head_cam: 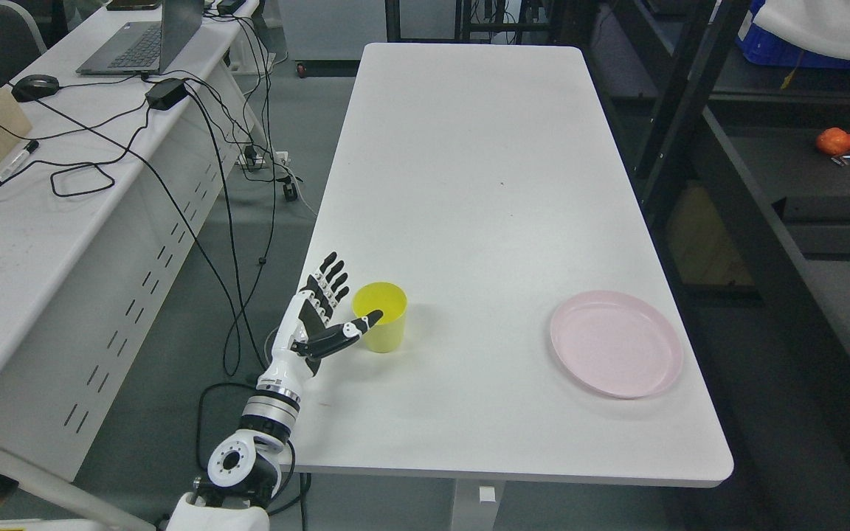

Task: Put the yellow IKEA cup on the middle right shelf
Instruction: 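Reach the left hand toward the yellow cup on the table, then close the left hand fingers around the yellow cup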

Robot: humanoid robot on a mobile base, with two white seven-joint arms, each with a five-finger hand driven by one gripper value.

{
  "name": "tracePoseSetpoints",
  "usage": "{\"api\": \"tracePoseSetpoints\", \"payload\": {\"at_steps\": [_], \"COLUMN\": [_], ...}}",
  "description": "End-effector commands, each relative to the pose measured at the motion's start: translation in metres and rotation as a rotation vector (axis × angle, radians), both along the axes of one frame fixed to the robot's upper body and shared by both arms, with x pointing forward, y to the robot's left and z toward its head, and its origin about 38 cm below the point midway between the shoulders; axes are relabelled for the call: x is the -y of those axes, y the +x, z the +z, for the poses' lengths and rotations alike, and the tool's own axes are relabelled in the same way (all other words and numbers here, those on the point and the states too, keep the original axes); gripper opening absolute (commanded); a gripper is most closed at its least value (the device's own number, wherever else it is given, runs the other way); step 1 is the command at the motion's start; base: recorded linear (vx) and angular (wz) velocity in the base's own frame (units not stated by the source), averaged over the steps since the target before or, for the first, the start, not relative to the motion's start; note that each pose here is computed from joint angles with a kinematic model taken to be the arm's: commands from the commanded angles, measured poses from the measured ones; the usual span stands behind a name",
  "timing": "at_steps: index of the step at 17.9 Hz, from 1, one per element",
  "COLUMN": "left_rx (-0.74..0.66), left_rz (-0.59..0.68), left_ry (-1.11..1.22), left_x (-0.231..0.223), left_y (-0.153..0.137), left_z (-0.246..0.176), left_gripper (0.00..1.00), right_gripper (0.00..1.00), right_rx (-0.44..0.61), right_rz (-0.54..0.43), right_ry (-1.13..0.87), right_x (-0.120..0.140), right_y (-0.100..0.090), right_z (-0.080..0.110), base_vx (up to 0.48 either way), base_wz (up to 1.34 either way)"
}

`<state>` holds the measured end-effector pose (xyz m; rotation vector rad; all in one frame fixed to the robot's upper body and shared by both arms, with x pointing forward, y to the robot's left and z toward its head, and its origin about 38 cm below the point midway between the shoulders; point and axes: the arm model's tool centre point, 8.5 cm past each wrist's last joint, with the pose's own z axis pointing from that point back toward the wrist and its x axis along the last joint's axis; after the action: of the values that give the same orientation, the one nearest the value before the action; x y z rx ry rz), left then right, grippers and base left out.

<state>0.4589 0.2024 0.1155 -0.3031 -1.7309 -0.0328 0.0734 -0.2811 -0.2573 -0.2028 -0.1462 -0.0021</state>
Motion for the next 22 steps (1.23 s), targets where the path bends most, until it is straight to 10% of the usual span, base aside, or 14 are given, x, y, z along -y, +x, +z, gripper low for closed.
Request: {"api": "tracePoseSetpoints", "payload": {"at_steps": [1, 15, 22], "left_rx": [-0.101, -0.191, -0.136], "left_rz": [-0.133, -0.123, -0.049], "left_ry": [0.060, 0.044, -0.111], "left_x": [0.035, 0.030, 0.005], "left_y": [0.008, 0.019, 0.020], "left_z": [-0.025, -0.040, -0.032], "left_gripper": [0.98, 0.89, 0.26], "right_gripper": [0.99, 0.99, 0.99], "right_rx": [-0.013, -0.013, -0.013], "right_rz": [-0.008, -0.008, -0.008], "right_ry": [-0.012, -0.012, -0.012], "right_x": [0.010, 0.010, 0.010], "right_y": [-0.009, -0.009, -0.009], "right_z": [0.000, 0.000, 0.000], "base_vx": [0.000, 0.000, 0.000], "base_wz": [0.00, 0.00, 0.00]}}
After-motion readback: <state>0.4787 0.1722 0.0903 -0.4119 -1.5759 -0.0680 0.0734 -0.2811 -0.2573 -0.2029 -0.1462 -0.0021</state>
